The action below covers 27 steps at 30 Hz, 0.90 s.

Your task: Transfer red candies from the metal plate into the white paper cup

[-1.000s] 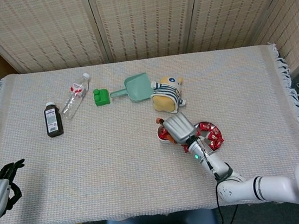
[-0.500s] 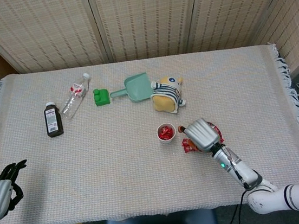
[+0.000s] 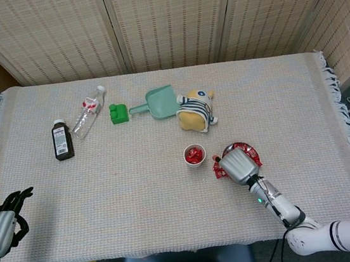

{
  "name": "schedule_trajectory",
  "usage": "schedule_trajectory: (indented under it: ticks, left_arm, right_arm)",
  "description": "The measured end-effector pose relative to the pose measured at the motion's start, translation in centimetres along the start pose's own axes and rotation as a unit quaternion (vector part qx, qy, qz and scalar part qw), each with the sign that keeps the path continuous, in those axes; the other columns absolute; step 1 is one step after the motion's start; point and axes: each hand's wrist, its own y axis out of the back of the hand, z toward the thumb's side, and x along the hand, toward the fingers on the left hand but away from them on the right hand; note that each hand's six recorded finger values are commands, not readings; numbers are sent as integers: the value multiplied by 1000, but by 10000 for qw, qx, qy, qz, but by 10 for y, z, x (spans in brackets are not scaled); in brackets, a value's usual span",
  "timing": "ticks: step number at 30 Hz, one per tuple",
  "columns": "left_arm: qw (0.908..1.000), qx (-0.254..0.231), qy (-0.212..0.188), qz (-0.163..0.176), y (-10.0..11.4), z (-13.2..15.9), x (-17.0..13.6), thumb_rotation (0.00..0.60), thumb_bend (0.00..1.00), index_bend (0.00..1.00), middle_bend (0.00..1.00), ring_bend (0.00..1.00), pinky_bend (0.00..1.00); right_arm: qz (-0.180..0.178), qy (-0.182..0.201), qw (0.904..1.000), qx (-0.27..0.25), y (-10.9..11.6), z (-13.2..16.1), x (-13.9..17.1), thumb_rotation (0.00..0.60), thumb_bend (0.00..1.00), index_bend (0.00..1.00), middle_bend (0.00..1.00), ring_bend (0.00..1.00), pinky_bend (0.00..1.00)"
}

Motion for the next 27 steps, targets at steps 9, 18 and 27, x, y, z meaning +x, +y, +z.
schedule_trajectory:
  ticks: [9,18,27]
  left_arm:
    - [10000,-85,-38,3,3,-2,-1,600,1000,92,186,101,311]
    - [9999,-128,-74,3,5,-2,-2,600,1000,92,186,101,311]
    - [9999,-149,-72,24,6,-3,-3,600,1000,92,186,101,312]
  right_arm:
    - [189,-144,9993,275,-8,19,-17,600,234,274,805,735,1000]
    - [306,-225,9985,382,-11,26,-24,600,227,301,805,735,1000]
    - [375,-229,9982,412,-14,27,-23,600,227,328,805,735,1000]
